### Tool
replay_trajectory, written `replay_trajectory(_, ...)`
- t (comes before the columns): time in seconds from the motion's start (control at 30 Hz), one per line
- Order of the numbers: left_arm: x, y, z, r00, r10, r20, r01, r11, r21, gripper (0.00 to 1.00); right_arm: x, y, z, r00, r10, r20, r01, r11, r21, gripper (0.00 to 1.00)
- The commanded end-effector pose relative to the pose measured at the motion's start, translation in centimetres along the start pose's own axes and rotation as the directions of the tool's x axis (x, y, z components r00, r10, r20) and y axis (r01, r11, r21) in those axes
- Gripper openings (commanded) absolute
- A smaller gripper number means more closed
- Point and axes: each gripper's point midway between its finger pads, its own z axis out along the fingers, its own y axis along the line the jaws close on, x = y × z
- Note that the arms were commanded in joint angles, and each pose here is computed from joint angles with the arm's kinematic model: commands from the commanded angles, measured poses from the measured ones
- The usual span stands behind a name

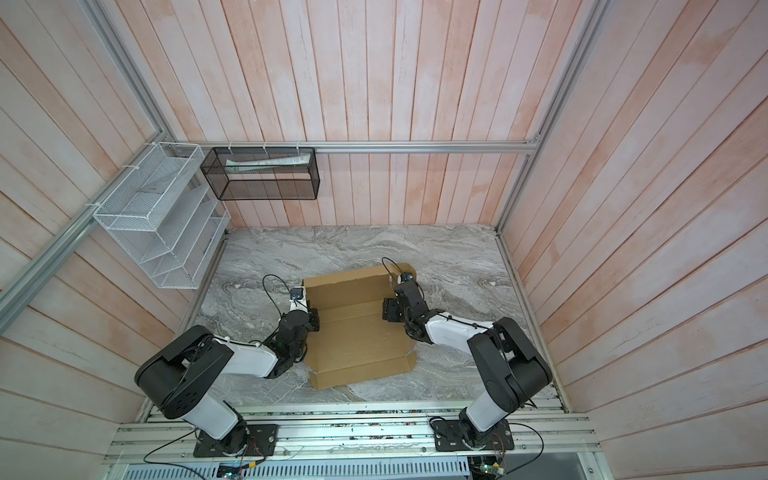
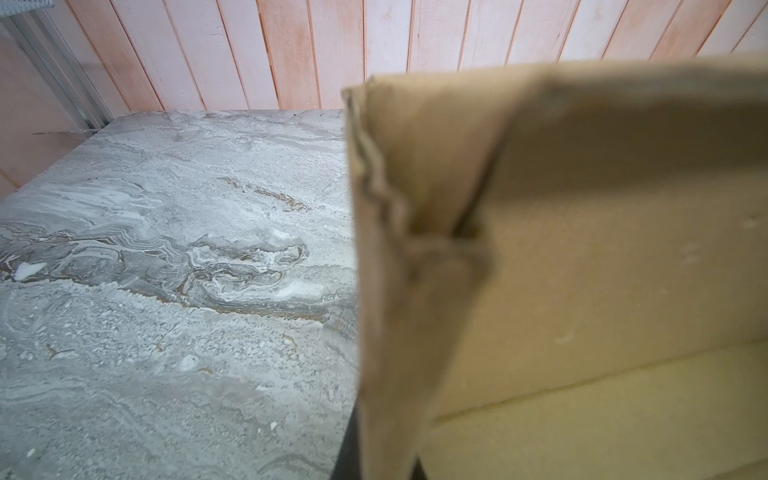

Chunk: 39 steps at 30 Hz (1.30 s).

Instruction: Fold the paper box

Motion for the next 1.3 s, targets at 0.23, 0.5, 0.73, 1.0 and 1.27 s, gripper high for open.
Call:
replay_trajectory(0.23,-0.6,0.3,-0.1,0.999,-0.027,0.018,0.027,1.000,-0.002,0.00,0.1,-1.1,0.6,1.000,0.009,0.016,-0.010,0.999,0.035,0.75)
replay_trajectory(0.5,-1.1,0.2,-0.2,0.999,-0.032,0.021,0.032,1.000,0.002,0.00,0.2,-1.0,0.3,0.997,0.002,0.075,-0.002,1.000,-0.002,0.75)
replay_trajectory(0.73,-1.0,0.2,-0.2,0.999,-0.032,0.019,0.032,0.999,0.001,0.00,-0.1,-0.7,-0.3,0.994,-0.017,0.105,0.019,1.000,-0.018,0.75)
replay_trajectory(1.0,-1.1,0.4,-0.4,0.999,-0.034,0.024,0.034,0.999,0.000,0.00,-0.9,-0.8,-0.2,0.990,0.015,0.140,-0.012,1.000,-0.024,0.75)
replay_trajectory(1.27,-1.1,0.4,-0.5,0.999,-0.033,0.025,0.033,0.999,-0.001,0.00,-1.1,-1.2,0.2,0.986,0.058,0.155,-0.052,0.998,-0.043,0.76)
